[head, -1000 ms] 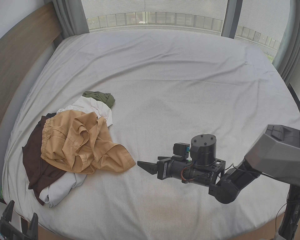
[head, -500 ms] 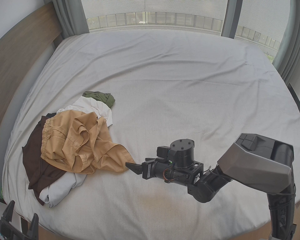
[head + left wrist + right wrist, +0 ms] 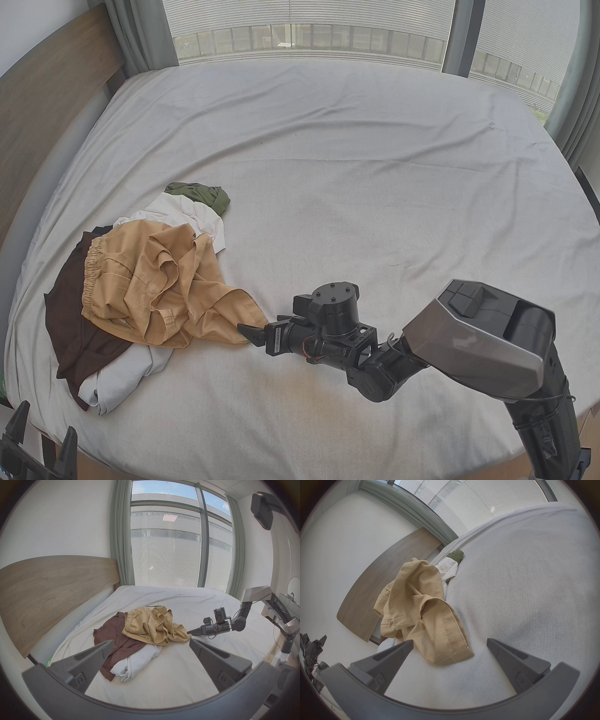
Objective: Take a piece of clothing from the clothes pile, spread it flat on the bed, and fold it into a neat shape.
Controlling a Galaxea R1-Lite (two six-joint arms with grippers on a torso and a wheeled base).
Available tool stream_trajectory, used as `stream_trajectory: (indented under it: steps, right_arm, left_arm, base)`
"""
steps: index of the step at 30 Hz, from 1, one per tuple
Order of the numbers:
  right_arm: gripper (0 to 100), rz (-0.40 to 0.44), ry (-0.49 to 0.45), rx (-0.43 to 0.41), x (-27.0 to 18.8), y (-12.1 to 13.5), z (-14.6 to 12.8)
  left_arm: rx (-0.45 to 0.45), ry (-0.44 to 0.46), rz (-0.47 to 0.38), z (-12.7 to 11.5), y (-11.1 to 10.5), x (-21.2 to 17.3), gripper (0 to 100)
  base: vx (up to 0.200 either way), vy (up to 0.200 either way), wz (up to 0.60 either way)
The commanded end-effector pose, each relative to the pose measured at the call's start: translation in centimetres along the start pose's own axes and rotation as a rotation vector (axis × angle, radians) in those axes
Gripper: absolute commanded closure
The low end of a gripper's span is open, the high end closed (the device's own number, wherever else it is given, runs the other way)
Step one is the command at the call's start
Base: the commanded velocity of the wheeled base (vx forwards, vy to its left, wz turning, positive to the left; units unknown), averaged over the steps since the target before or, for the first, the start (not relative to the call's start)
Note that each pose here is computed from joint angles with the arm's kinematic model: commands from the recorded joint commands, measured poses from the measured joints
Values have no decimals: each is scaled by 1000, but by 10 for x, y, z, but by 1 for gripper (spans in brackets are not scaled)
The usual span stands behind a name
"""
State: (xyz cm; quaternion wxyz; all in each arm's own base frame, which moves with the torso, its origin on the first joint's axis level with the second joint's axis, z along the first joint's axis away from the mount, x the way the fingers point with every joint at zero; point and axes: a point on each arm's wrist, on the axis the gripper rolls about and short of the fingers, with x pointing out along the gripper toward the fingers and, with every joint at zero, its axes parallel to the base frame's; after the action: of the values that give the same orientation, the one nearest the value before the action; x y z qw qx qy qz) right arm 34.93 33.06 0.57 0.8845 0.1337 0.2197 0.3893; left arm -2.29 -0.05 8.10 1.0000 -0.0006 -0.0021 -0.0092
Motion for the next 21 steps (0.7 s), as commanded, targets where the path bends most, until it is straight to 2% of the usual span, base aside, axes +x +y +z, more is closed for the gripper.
stream_trajectory:
  steps: [1,7,8,21]
  right_arm:
    - [0,5,11,-1,8,0,-8]
    - [0,15,7,-3,10,3,-10]
    - [100,15,6,-3,10,3,-10]
    - [100,-10,-13,-1,1,0,-14]
  left_arm:
    - [0,3,0,-5,0,0,0]
    - [0,3,0,-5,0,0,0]
    - [0,3,0,-5,0,0,0]
    - [0,3,0,-5,0,0,0]
  base:
    - [0,0,0]
    - [0,0,0]
    - [0,0,0]
    - [0,0,0]
